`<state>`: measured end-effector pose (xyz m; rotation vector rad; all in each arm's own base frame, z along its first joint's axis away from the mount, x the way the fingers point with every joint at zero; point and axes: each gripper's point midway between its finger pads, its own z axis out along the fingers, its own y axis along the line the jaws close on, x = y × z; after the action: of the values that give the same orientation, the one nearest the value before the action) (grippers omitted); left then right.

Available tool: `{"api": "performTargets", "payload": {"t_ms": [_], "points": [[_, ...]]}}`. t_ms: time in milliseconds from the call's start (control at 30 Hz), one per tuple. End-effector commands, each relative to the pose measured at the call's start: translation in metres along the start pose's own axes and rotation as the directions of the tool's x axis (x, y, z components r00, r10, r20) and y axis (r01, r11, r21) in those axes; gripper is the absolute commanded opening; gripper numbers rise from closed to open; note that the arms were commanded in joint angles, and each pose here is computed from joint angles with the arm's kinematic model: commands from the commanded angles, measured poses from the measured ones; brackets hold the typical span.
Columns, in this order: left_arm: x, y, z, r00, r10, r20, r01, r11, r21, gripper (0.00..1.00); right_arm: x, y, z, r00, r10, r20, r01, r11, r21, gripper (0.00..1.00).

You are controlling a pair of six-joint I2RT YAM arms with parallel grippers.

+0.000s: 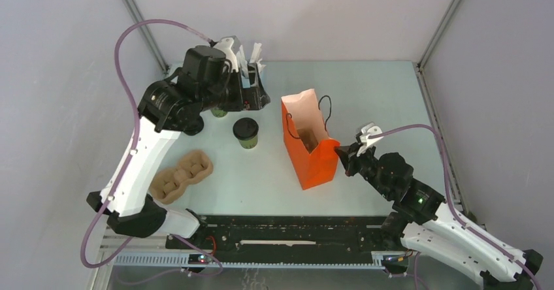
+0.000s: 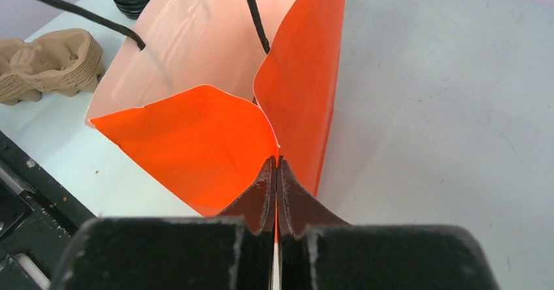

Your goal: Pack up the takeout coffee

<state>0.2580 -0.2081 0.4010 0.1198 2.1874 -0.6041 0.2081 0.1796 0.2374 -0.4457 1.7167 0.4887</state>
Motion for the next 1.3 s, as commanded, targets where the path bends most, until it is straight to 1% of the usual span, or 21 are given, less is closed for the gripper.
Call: {"api": "performTargets", "payload": {"t_ms": [0, 133, 300, 400, 533, 633, 933, 1000, 1033, 1067, 1133, 1200, 1233, 1267], "points": [[0.017, 0.027, 0.007, 0.998, -0.042, -0.049, 0.037, 0.994, -0.106, 0.93, 0.004, -0.013, -0.004, 0.999, 0.03, -0.028, -0.028, 0.997, 0.068, 0.0], [0.03, 0.045, 0.011, 0.995, -0.079, -0.062, 0.07, 0.988, -0.137, 0.94, 0.003, -0.027, -0.003, 0.998, -0.027, -0.049, 0.032, 0.995, 0.09, 0.0], [0.046, 0.059, 0.015, 0.986, -0.155, -0.059, 0.147, 0.981, -0.124, 0.94, -0.007, -0.043, 0.001, 0.999, -0.007, -0.042, 0.01, 0.996, 0.086, 0.0], [0.051, 0.065, 0.015, 0.983, -0.174, -0.053, 0.166, 0.979, -0.122, 0.94, -0.014, -0.049, 0.009, 1.0, -0.01, -0.022, 0.012, 0.997, 0.076, 0.02], [0.05, 0.068, 0.011, 0.984, -0.175, -0.04, 0.169, 0.978, -0.124, 0.93, -0.021, -0.053, 0.027, 0.999, -0.043, -0.008, 0.043, 0.998, 0.039, 0.02], [0.048, 0.068, 0.006, 0.984, -0.176, -0.024, 0.172, 0.978, -0.12, 0.93, -0.034, -0.056, 0.042, 0.998, -0.065, 0.019, 0.065, 0.998, 0.024, 0.0], [0.038, 0.07, -0.01, 0.984, -0.174, 0.037, 0.177, 0.977, -0.12, 0.93, -0.055, -0.064, 0.085, 0.993, -0.11, 0.042, 0.11, 0.994, 0.003, 0.0], [0.036, 0.07, -0.012, 0.984, -0.172, 0.044, 0.177, 0.977, -0.12, 0.93, -0.057, -0.066, 0.093, 0.993, -0.108, 0.039, 0.108, 0.994, 0.0, 0.02], [0.036, 0.07, -0.013, 0.984, -0.171, 0.045, 0.175, 0.977, -0.119, 0.93, -0.06, -0.067, 0.096, 0.993, -0.109, 0.035, 0.109, 0.994, 0.004, 0.05], [0.036, 0.07, -0.014, 0.984, -0.17, 0.047, 0.175, 0.977, -0.119, 0.93, -0.063, -0.069, 0.098, 0.994, -0.109, 0.026, 0.108, 0.994, 0.014, 0.12], [0.035, 0.071, -0.017, 0.985, -0.167, 0.052, 0.173, 0.977, -0.122, 0.93, -0.065, -0.078, 0.096, 0.995, -0.096, -0.019, 0.097, 0.993, 0.068, 0.36], [0.034, 0.073, -0.021, 0.985, -0.162, 0.064, 0.169, 0.977, -0.132, 0.93, -0.065, -0.083, 0.083, 0.997, -0.035, -0.073, 0.044, 0.991, 0.128, 0.65], [0.033, 0.074, -0.023, 0.985, -0.158, 0.069, 0.166, 0.977, -0.137, 0.93, -0.066, -0.083, 0.076, 0.996, -0.008, -0.093, 0.022, 0.989, 0.144, 0.74], [0.032, 0.075, -0.025, 0.985, -0.154, 0.075, 0.163, 0.977, -0.139, 0.93, -0.065, -0.081, 0.067, 0.992, 0.017, -0.125, 0.003, 0.988, 0.157, 0.79]]}}
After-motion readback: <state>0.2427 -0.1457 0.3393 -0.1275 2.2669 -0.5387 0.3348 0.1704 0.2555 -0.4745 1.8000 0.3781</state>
